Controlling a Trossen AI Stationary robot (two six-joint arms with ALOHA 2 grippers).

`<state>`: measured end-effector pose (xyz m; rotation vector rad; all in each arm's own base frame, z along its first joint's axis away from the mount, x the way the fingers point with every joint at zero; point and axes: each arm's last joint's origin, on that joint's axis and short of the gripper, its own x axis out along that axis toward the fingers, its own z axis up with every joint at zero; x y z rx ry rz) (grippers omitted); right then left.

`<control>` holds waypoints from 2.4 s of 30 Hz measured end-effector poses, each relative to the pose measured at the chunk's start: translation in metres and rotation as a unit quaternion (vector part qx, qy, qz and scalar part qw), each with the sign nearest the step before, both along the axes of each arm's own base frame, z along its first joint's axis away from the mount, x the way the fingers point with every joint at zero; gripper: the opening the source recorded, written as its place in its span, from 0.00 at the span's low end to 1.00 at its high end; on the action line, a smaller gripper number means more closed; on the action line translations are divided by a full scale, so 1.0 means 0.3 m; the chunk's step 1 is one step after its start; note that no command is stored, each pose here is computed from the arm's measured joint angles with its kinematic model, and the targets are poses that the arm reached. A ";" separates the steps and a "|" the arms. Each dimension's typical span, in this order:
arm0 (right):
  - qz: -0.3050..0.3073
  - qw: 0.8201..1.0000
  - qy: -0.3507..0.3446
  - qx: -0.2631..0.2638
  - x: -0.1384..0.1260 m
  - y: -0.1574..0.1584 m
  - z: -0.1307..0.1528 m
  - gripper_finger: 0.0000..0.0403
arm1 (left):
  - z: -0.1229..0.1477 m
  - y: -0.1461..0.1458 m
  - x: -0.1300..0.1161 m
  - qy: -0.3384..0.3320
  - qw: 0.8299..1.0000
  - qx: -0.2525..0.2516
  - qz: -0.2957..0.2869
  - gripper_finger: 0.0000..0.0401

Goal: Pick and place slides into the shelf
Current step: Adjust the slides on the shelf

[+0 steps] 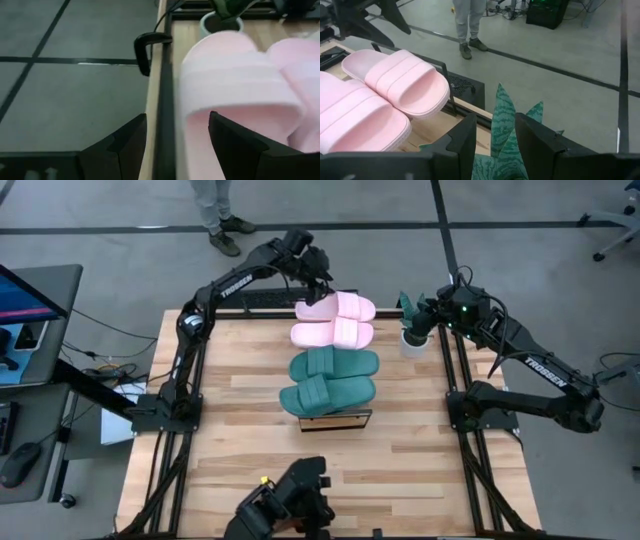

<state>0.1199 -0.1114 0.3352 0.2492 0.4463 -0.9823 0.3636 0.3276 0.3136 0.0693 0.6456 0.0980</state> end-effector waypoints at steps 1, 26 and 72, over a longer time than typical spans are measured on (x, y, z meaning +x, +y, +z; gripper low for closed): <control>0.000 1.000 0.000 0.000 0.000 0.000 0.000 0.32 | -0.001 0.004 -0.004 0.002 1.000 0.003 0.000 0.50; 0.000 1.000 0.000 0.000 0.000 0.000 0.000 0.32 | -0.032 -0.039 0.021 0.034 0.998 0.033 -0.048 0.50; 0.000 1.000 0.000 0.000 0.000 0.001 0.000 0.32 | -0.058 -0.033 0.068 0.010 0.998 0.048 -0.043 0.33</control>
